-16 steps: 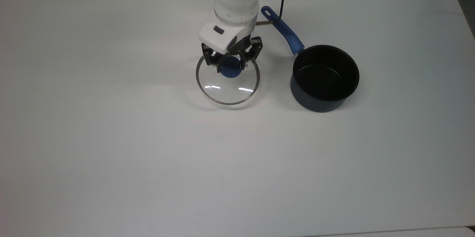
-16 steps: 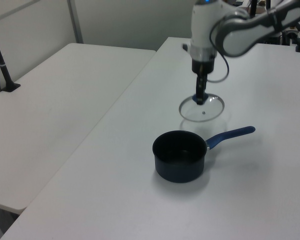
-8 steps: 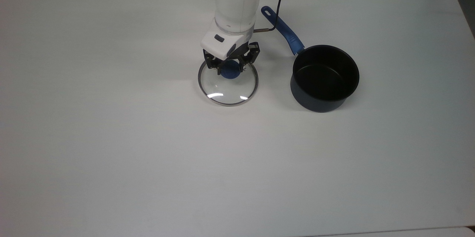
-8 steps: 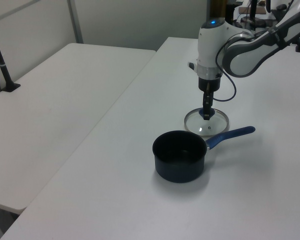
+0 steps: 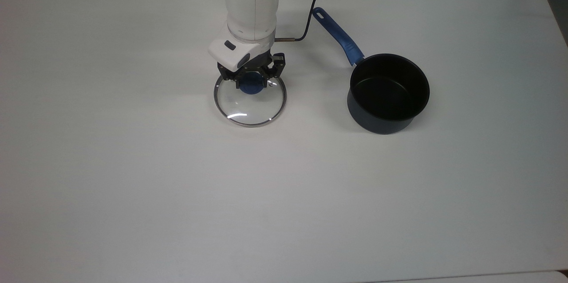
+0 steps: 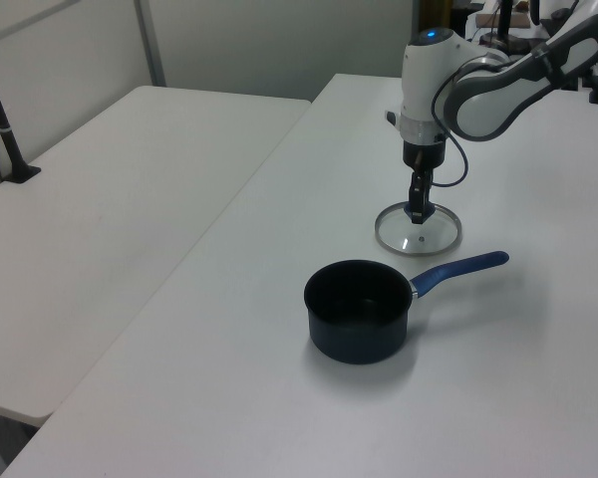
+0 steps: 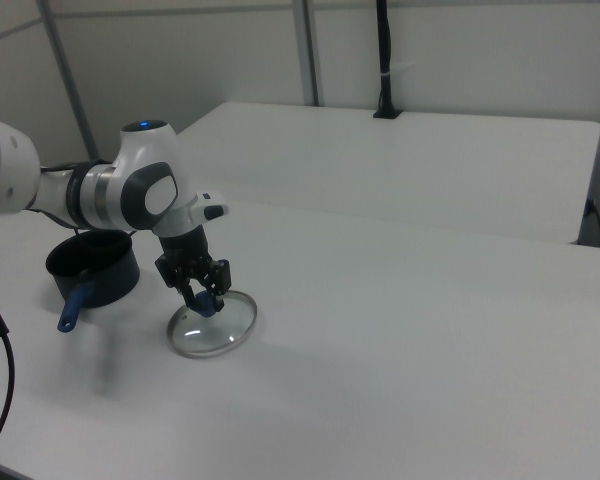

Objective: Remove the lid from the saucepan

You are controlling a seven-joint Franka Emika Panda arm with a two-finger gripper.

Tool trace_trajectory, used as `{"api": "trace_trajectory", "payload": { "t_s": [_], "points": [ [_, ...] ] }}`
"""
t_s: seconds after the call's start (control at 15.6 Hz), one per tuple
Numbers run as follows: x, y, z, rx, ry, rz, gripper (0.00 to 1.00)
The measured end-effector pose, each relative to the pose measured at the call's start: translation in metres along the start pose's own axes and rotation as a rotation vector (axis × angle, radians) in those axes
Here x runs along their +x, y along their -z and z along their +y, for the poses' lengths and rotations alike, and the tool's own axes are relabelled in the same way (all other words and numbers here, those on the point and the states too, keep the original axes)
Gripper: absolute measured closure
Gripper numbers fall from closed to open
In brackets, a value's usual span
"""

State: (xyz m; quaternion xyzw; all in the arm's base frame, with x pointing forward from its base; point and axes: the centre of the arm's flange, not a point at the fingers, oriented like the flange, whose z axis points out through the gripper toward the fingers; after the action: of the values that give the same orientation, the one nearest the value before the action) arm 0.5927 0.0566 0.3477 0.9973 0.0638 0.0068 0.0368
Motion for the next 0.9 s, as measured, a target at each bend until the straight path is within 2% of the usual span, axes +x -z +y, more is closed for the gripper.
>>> {"api": "trace_trajectory", "payload": {
  "t_s": [0.26,0.32,0.64,0.9],
  "points": [
    [-0.001,0.000,0.000,-0.003,-0.008,-0.005,0.04],
    [0.001,0.005,0.001,-0.005,-0.012,-0.008,0.00],
    [0.009,0.085,0.010,-0.019,-0.048,-0.014,0.00],
    [-0.010,0.155,0.013,-0.029,-0.094,0.004,0.00]
  ]
}}
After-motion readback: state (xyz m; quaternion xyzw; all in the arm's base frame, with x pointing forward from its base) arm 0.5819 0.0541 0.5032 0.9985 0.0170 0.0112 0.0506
